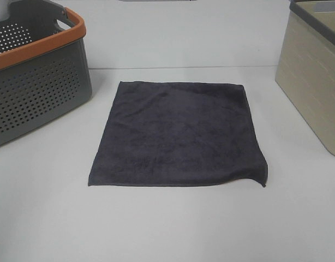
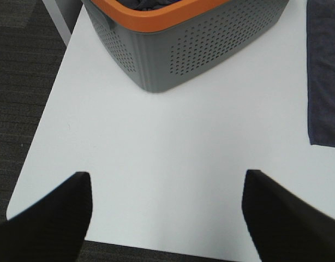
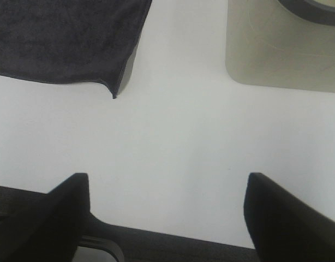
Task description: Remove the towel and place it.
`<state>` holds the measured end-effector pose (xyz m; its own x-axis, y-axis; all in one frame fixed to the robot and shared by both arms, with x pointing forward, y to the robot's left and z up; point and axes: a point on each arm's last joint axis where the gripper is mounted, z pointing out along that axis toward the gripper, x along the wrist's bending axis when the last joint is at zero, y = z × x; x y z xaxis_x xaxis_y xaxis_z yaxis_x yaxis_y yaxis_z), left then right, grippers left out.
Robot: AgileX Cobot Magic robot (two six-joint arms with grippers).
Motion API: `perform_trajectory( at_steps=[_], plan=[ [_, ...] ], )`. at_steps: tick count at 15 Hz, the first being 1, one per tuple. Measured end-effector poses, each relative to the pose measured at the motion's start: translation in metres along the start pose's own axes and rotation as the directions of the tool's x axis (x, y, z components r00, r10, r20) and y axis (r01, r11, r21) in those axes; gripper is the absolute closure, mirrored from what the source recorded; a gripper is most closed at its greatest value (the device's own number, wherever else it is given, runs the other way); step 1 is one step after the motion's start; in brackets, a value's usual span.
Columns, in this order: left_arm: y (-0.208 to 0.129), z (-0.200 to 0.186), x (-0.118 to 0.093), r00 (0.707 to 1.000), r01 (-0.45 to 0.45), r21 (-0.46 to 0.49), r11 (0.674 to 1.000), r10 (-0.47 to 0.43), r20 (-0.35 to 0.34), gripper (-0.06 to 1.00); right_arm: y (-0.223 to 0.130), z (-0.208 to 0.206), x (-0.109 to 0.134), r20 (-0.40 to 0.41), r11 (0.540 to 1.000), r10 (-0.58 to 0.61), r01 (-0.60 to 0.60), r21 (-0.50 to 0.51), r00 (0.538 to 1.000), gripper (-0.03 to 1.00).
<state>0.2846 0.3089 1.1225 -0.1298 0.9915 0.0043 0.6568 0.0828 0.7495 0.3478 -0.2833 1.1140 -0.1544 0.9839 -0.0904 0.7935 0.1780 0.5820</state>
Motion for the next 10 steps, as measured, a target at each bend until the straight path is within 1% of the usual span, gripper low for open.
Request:
perform_trajectory(
  at_steps=[2, 5, 7, 10],
  plan=[
    [-0.024, -0.002, 0.001, 1.0, 0.002, -0.062, 0.998, -0.001, 0.003, 0.23, -0.021, 0.005, 0.0, -0.003, 0.999, -0.001, 0.001, -0.039, 1.0, 0.2],
    [-0.053, 0.003, 0.001, 1.0, 0.003, -0.142, 0.99, -0.002, 0.006, 0.23, -0.049, 0.012, 0.001, -0.007, 0.994, -0.003, 0.003, -0.111, 1.0, 0.2],
    [-0.066, 0.006, 0.002, 1.0, 0.004, -0.186, 0.983, -0.003, 0.008, 0.23, -0.064, 0.015, 0.002, -0.005, 0.989, -0.026, 0.025, -0.143, 1.0, 0.2],
    [-0.079, 0.006, 0.002, 1.0, 0.007, -0.243, 0.97, -0.004, 0.011, 0.23, -0.079, 0.018, 0.002, -0.003, 0.987, -0.031, 0.03, -0.157, 1.0, 0.2]
  ],
)
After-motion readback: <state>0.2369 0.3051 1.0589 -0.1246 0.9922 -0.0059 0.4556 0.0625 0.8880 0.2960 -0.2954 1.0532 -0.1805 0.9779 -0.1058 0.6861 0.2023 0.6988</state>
